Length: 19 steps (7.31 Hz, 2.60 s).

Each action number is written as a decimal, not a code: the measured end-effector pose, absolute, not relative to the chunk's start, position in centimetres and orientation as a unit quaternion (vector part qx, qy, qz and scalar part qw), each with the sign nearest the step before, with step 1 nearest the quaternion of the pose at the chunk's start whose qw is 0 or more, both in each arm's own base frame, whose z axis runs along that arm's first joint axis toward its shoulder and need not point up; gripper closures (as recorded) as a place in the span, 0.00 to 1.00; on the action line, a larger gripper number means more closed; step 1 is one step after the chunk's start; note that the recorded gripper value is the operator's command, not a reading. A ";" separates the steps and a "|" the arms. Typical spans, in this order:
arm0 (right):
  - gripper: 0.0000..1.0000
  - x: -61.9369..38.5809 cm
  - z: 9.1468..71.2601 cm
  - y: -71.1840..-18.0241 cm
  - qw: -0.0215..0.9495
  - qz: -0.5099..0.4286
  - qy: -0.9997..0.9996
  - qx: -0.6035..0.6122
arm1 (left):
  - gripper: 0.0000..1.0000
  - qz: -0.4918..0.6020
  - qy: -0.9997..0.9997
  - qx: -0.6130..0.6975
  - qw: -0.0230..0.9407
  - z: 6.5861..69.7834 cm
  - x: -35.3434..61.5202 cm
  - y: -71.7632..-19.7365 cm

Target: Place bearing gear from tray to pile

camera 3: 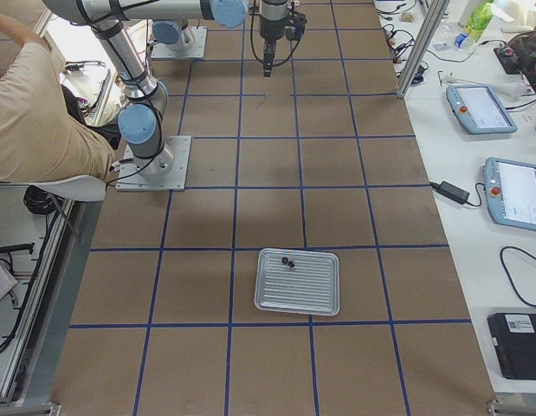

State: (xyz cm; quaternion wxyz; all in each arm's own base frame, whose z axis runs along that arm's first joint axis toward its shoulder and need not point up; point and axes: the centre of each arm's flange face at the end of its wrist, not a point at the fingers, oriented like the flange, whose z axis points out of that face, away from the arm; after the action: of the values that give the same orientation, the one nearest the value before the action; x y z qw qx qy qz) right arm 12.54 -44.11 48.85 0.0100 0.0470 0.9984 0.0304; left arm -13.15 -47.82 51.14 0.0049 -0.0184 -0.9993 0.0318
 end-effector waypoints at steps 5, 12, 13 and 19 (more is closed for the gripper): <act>0.00 11.5 48.4 -44.4 -0.002 0.030 0.998 0.062 | 0.00 0.030 -0.999 -0.018 0.007 50.9 -13.2 -48.0; 0.00 -6.3 47.6 -47.6 -0.023 0.002 0.973 0.231 | 0.00 0.033 -0.999 -0.016 0.007 50.8 -13.1 -47.4; 0.00 -9.7 46.8 -47.8 -0.022 0.006 0.967 0.253 | 0.00 0.037 -0.999 -0.015 0.007 51.0 -12.9 -47.4; 0.00 -27.7 36.9 -49.5 -0.015 0.026 0.958 0.286 | 0.00 0.037 -0.999 -0.012 0.007 50.9 -12.8 -47.6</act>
State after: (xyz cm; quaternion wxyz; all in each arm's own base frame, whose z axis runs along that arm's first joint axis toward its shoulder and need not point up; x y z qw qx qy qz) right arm -27.74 -49.54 36.87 -0.0147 0.2860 0.9578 0.0257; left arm -12.80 -47.62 50.89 0.0074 -0.0121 -0.9992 0.0371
